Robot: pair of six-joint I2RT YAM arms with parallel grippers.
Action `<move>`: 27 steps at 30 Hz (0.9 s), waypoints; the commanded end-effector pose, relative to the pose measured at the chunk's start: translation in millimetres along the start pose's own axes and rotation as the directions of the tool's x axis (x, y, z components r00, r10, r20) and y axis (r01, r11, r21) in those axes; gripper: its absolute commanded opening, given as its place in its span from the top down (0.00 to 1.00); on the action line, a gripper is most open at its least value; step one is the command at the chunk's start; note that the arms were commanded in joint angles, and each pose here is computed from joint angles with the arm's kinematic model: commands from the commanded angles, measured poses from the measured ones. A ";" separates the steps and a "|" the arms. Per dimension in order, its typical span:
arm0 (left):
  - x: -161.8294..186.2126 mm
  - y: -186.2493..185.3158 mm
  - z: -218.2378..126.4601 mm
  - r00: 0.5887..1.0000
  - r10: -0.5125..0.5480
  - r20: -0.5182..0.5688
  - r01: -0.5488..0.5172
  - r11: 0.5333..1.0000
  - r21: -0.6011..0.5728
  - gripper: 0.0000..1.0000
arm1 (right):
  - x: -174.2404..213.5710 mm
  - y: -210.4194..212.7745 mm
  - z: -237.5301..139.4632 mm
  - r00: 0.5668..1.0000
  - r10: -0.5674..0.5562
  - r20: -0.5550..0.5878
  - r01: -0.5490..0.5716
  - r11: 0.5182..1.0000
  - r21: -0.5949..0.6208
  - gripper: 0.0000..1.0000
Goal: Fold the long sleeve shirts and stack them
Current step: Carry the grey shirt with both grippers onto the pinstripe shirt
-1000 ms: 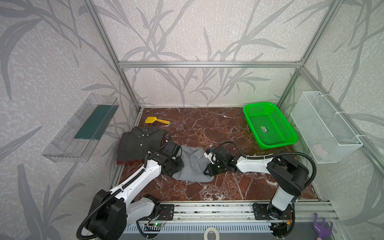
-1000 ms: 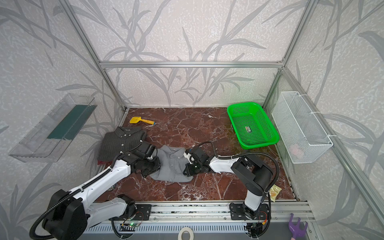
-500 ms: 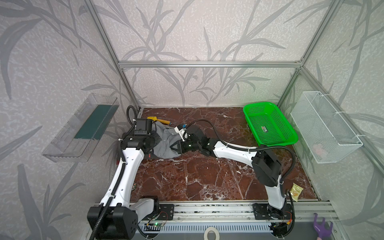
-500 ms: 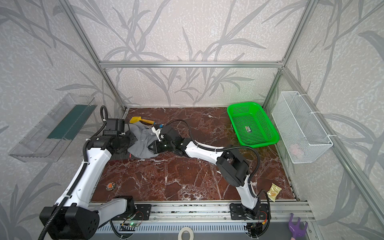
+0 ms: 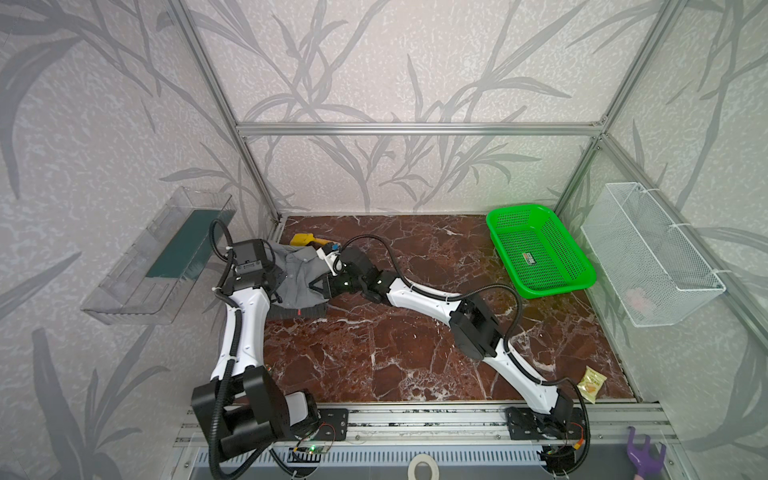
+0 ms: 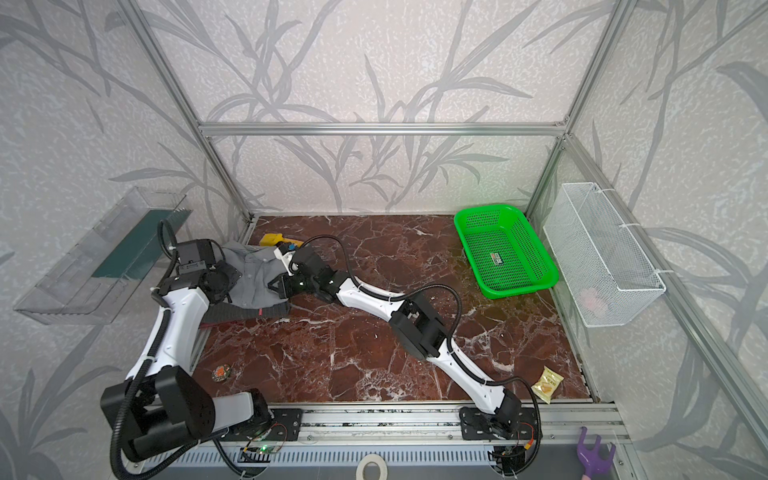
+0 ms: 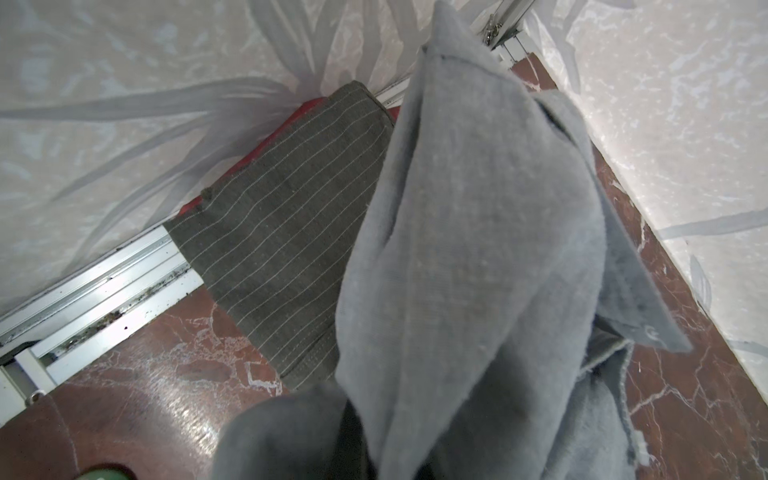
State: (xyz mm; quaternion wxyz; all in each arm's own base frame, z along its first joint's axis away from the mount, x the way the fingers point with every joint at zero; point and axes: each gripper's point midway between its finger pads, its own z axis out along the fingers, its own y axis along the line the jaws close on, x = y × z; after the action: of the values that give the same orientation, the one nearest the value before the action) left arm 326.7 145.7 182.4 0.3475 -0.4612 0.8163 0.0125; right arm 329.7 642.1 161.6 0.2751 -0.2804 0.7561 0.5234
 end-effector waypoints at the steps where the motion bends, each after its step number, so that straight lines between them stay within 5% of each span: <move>1: -12.6 1.4 15.0 0.999 -0.027 0.018 0.027 1.000 0.007 1.00 | -7.2 22.6 10.3 0.997 -0.074 0.001 0.074 0.996 -0.052 1.00; 12: -10.0 14.9 44.9 0.996 -0.044 -0.077 0.041 0.998 -0.042 0.99 | 13.0 -15.2 36.1 0.999 -0.048 0.018 0.048 0.999 0.000 1.00; 23: -15.4 -12.6 11.7 1.000 -0.008 -0.029 0.010 0.998 0.060 0.61 | 23.2 -40.0 40.1 1.000 -0.016 0.021 0.014 0.996 0.087 1.00; 24: -17.0 -15.3 5.0 1.000 0.004 -0.012 -0.004 0.998 0.062 0.45 | 23.0 -43.1 39.5 1.000 -0.013 0.022 0.011 0.995 0.102 1.00; 27: -21.0 -22.9 -14.0 0.999 0.033 0.033 -0.036 0.997 0.070 0.19 | 23.4 -45.3 40.1 1.000 -0.006 0.028 0.002 0.994 0.111 1.00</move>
State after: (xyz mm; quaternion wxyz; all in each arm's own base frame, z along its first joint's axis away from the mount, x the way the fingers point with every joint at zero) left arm 340.9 144.5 170.0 0.3259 -0.4489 0.8319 -0.0145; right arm 346.9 661.6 109.4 0.2894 -0.2691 0.7763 0.4911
